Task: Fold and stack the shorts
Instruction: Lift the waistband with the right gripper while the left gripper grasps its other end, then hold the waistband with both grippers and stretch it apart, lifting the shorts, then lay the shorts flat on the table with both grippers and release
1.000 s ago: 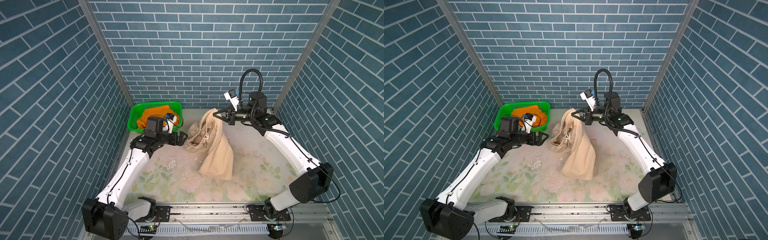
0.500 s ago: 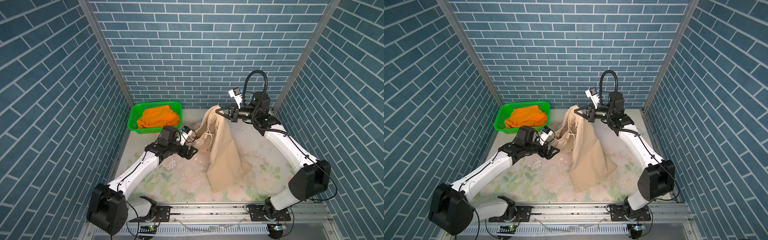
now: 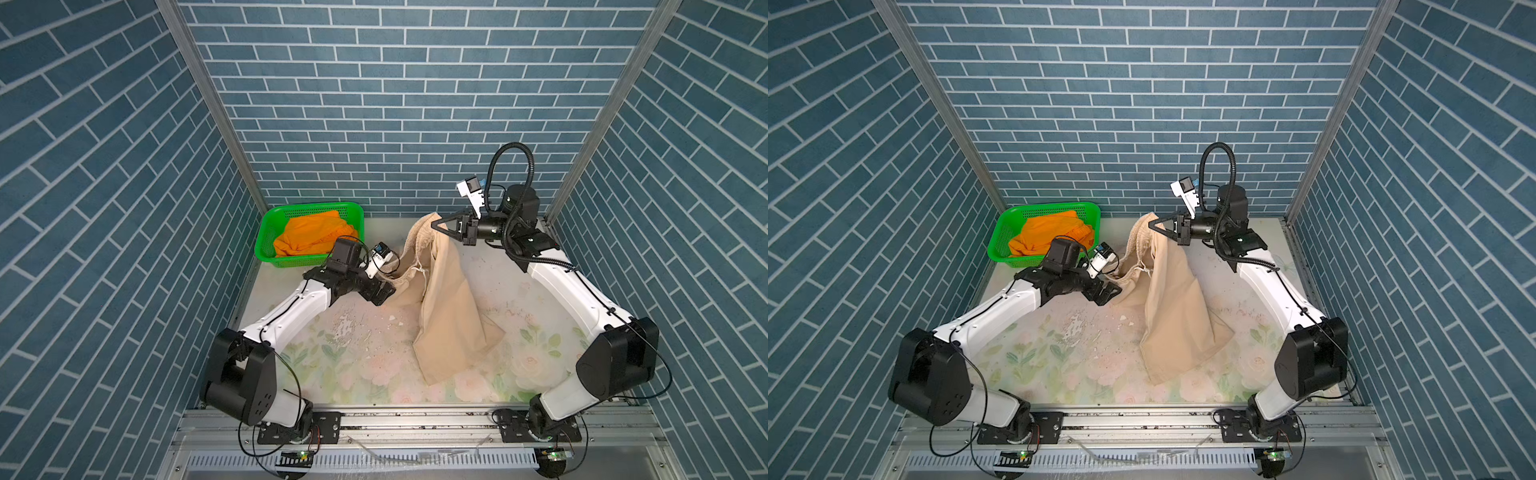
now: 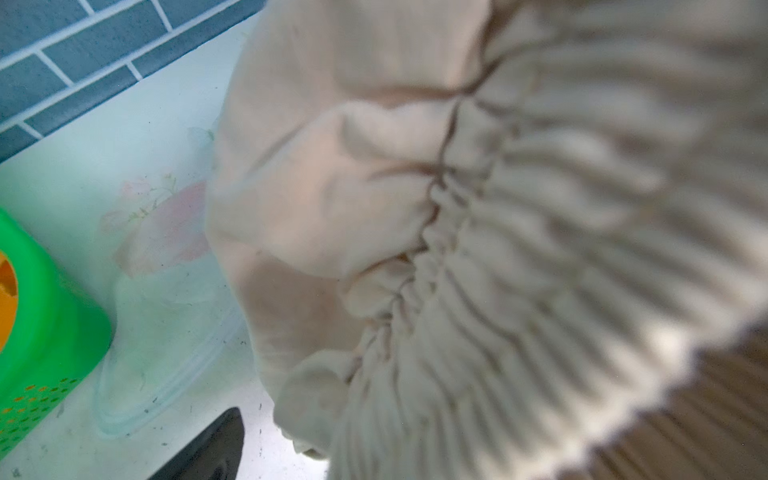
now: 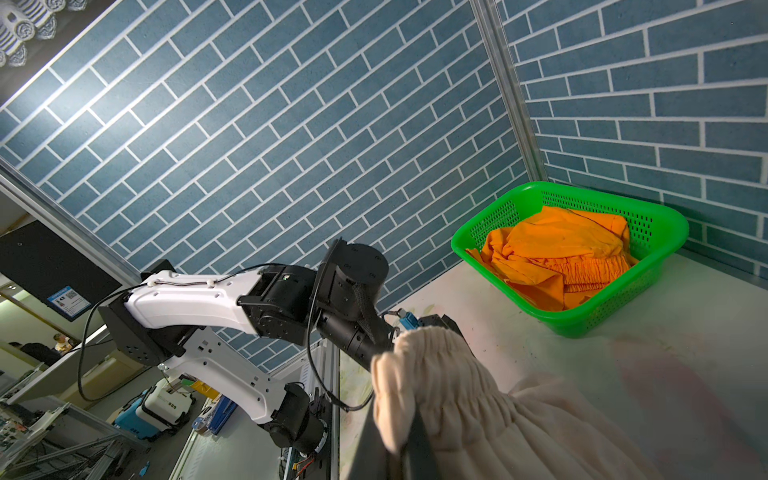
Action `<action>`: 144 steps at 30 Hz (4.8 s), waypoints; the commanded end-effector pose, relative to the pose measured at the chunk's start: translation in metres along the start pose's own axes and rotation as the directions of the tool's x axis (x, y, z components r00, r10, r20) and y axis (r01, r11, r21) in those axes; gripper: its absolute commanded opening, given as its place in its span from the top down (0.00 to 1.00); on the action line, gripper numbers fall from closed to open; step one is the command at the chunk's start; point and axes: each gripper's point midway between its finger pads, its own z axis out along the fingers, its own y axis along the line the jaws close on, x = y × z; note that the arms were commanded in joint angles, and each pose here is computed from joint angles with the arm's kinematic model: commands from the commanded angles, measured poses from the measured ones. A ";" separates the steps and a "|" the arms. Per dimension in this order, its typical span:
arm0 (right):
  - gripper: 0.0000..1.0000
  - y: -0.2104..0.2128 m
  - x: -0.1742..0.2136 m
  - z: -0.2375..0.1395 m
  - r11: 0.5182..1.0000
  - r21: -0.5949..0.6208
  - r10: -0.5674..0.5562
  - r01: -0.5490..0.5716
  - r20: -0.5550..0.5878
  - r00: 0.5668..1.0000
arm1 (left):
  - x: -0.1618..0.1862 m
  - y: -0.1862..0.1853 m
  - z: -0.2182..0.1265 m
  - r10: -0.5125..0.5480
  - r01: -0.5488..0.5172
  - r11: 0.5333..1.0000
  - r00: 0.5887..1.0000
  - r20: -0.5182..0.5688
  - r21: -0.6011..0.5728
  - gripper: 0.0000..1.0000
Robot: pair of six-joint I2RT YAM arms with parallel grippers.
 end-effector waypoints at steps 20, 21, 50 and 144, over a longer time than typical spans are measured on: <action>1.00 -0.022 0.015 -0.005 0.995 0.092 -0.033 0.038 -0.053 0.998 | -0.025 -0.026 -0.019 0.004 0.005 0.980 0.999 -0.048 0.199 0.91; 1.00 -0.029 0.020 -0.008 0.989 0.136 -0.046 0.056 -0.079 0.996 | -0.029 -0.026 -0.022 0.002 0.007 0.980 0.999 -0.045 0.197 0.91; 1.00 0.070 -0.053 -0.152 0.531 0.739 -0.465 0.414 -0.154 0.872 | -0.176 -0.077 -0.220 0.213 -0.181 0.946 0.973 0.093 -0.270 1.00; 0.21 -0.176 0.235 -0.258 0.023 0.940 0.495 -0.340 0.285 0.821 | -0.024 -0.086 0.046 -0.185 0.187 0.982 0.951 -0.247 -0.014 0.00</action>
